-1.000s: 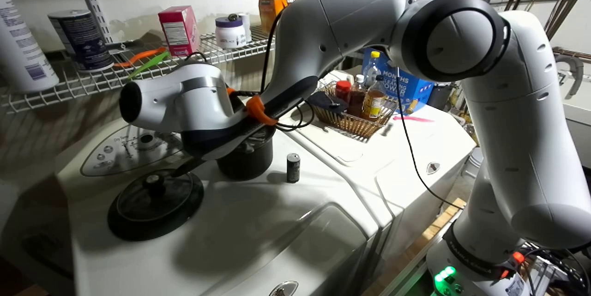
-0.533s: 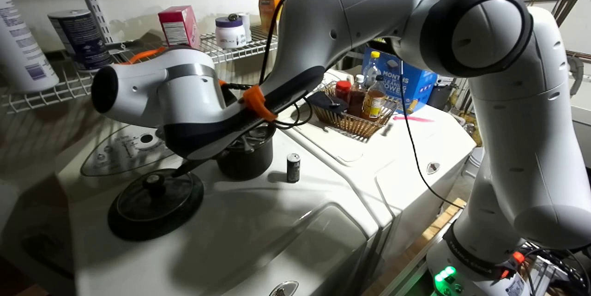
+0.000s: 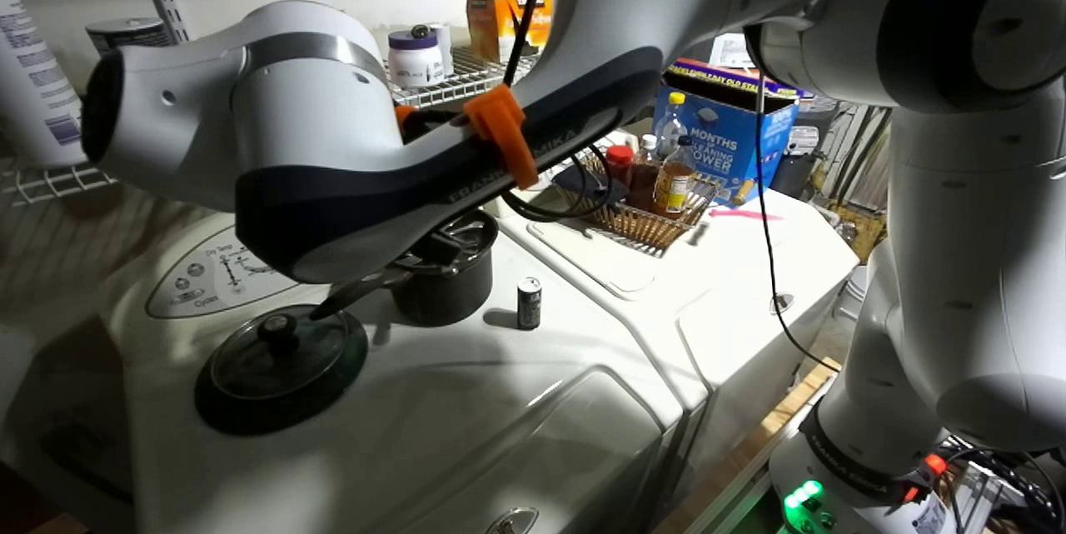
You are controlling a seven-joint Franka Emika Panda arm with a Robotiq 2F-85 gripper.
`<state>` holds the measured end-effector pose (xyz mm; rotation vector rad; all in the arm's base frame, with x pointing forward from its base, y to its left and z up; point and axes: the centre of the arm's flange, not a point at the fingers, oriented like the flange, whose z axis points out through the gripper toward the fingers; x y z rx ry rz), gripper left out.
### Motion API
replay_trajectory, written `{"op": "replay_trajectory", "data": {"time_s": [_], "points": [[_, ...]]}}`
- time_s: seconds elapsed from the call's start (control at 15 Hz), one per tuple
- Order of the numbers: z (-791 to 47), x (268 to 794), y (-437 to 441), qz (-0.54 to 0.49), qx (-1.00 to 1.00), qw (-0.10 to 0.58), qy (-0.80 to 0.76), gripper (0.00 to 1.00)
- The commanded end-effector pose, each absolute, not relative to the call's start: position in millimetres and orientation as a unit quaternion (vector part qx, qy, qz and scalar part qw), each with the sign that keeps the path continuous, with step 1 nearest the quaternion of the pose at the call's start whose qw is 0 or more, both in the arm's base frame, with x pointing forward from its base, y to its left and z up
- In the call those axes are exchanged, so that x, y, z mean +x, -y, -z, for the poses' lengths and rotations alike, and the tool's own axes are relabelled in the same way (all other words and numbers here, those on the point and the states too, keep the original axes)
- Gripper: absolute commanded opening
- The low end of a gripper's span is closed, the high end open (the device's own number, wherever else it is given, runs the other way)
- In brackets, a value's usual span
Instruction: Put the forks in the pot
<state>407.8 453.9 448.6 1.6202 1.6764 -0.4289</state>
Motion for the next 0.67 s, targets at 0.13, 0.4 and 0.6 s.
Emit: {"op": "replay_trajectory", "data": {"time_s": [0.13,0.4,0.6], "points": [[-481.2,290.3,-469.2,0.095,0.639,0.254,-0.72,1.0],[-523.7,202.6,-488.9,0.019,0.695,0.2,-0.691,1.0],[-528.7,211.3,-506.1,0.032,0.683,0.206,-0.7,1.0]]}}
